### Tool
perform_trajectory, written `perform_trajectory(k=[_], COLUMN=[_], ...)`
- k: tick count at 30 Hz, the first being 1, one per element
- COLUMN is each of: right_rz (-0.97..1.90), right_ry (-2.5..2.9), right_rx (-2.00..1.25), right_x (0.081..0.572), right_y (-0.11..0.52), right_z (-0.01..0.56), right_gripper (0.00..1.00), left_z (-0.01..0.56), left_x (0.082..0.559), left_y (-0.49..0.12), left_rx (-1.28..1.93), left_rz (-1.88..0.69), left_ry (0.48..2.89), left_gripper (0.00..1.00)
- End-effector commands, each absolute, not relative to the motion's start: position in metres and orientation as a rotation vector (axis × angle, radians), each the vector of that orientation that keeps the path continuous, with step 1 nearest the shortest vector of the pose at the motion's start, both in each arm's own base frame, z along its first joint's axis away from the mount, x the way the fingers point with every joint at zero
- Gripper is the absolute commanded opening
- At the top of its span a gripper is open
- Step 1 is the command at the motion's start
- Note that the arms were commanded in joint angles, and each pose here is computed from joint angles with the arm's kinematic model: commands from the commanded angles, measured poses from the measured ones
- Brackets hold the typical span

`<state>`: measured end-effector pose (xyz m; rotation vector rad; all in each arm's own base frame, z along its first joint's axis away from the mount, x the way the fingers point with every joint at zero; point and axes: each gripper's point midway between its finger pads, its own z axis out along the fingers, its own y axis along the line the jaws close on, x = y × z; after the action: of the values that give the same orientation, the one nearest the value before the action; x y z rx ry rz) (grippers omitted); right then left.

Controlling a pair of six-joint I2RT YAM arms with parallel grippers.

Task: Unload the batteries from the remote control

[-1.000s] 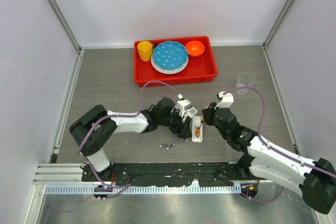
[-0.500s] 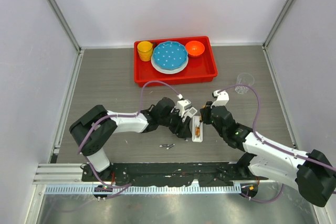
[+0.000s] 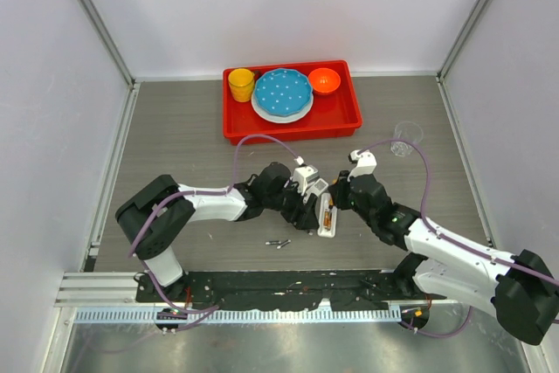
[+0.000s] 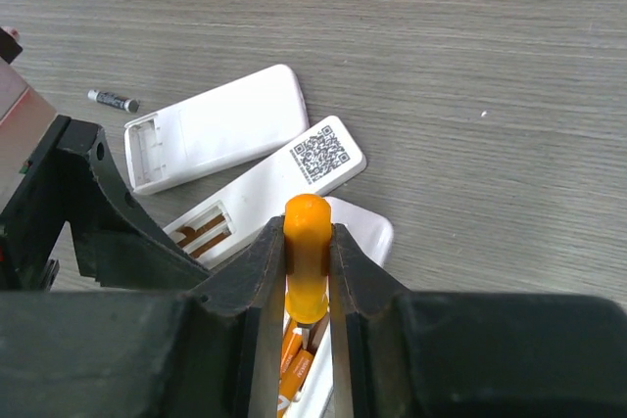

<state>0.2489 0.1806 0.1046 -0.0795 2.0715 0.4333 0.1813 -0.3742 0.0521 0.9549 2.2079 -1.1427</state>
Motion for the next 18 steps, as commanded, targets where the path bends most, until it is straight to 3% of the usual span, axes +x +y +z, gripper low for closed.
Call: perform_trajectory(k=[1,18], right_rz=[0.547,0.555], right_ry=[2.02,1.991], right_rx=[-0.074,-0.056], right_x=[0.25,0.247], right_y=[0.198,0.192], right_z=[0.135,0.152], right_gripper=[0.01,0.01], left_z=[0.063,0.062], left_x=[0.188,0.189], left_y=[-0.381,-0.38], left_rx=[0.955,0.959], left_rz=[-1.162,-1.156], left_ry=[2.161,2.17], left_gripper=[0.66,0.66])
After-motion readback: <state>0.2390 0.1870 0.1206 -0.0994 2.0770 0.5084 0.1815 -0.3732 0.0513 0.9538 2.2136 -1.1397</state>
